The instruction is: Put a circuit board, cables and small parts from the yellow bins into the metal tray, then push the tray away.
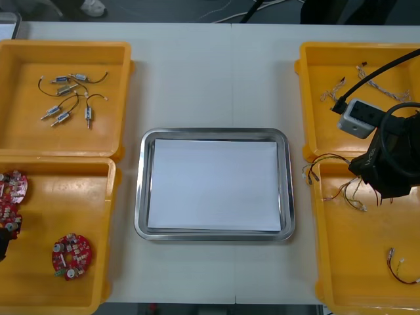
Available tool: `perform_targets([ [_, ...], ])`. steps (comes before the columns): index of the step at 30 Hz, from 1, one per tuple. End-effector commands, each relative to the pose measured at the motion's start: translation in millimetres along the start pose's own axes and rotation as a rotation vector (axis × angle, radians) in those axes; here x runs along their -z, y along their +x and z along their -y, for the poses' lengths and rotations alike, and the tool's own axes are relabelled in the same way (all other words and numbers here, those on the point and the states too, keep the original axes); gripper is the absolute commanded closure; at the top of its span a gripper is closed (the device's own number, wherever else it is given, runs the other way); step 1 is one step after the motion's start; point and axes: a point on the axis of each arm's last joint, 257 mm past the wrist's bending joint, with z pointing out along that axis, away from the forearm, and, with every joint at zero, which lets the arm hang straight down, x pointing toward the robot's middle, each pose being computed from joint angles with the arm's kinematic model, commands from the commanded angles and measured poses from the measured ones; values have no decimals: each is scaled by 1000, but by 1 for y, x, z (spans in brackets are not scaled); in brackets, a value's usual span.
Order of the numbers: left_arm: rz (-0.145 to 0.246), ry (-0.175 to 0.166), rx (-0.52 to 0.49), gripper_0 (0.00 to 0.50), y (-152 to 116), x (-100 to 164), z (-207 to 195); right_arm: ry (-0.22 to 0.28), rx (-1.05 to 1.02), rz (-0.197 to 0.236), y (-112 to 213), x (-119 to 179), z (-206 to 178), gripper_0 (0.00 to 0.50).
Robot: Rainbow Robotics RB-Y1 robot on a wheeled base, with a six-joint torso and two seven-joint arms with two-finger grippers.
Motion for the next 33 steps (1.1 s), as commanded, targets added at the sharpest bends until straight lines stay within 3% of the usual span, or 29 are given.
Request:
perform_targets([
  [1,54,27,44,500,-51,24,9,10,13,25,-14,5,-5,500],
  [3,50,44,41,500,-68,34,16,10,13,25,-14,5,-5,500],
  [12,74,64,-3,500,-135,74,45,10,13,25,-14,5,-5,500],
  [16,57,109,33,500,-158,88,76,10,13,25,-14,5,-5,500],
  [19,53,120,51,500,-174,93,96,10,13,25,-14,5,-5,500],
  [26,33,179,117,500,-189,92,151,10,13,25,-14,5,-5,500],
  [28,17,212,144,500,-191,92,175,10,13,25,-14,5,-5,500],
  [33,-19,230,188,500,-193,97,214,10,13,25,-14,5,-5,500],
])
